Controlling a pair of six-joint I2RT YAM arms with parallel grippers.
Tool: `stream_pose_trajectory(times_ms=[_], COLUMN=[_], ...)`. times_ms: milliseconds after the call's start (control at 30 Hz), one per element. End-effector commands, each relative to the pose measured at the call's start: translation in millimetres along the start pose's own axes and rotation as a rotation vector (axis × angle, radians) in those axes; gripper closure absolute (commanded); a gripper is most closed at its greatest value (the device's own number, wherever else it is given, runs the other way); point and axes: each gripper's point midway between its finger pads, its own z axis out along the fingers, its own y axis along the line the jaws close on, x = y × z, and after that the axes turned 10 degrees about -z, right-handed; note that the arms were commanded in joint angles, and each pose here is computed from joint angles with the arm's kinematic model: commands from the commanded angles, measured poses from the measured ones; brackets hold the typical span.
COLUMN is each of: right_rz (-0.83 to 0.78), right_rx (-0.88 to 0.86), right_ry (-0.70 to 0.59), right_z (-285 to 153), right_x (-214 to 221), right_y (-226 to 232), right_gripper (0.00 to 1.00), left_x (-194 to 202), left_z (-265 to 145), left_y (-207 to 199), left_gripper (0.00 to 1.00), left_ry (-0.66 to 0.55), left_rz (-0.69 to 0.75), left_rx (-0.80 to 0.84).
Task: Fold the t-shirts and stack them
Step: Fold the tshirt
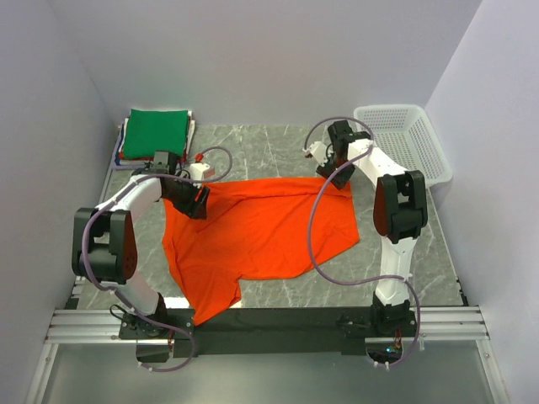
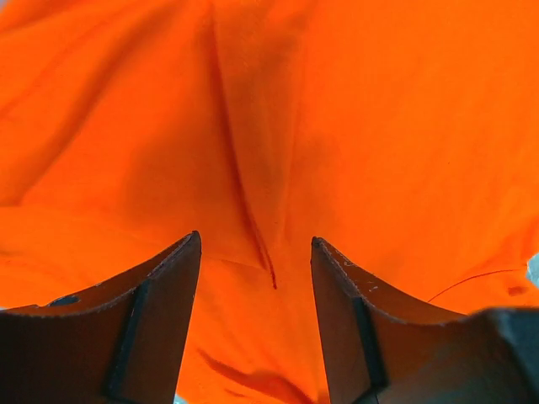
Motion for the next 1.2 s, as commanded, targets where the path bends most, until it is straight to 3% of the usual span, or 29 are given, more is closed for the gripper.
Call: stream_pose_trajectory(times_ms=[0,367,633,933,1167], right_rz=[-0.031,-0.056,-0.062,-0.078,-0.081], right_rx=[-0.002,-0.051,-0.049,-0.032,0.011], right_ry=[0.037,0.078,0.108,0.132,0.117], right_z=[5,17,27,28,21], right_x=[13,28,33,37,32], right_y=[2,19,19,15,4], right_gripper=[0.58,0.58,0.61,0.73,1.00], left_x=[5,35,47,29,6], left_z=[6,21,24,13,-13], left_y=[2,-9,-12,-6,-7], left_gripper=[0.40,0.45,0.65,0.99,0.99], left_ry=[0.025,0.146,0.178,0.153,0.128], left_rz=[0.015,0.007,-0.002,0.020,0.044], left_rx=[-0.025,0.044,0.063,0.034,0.033])
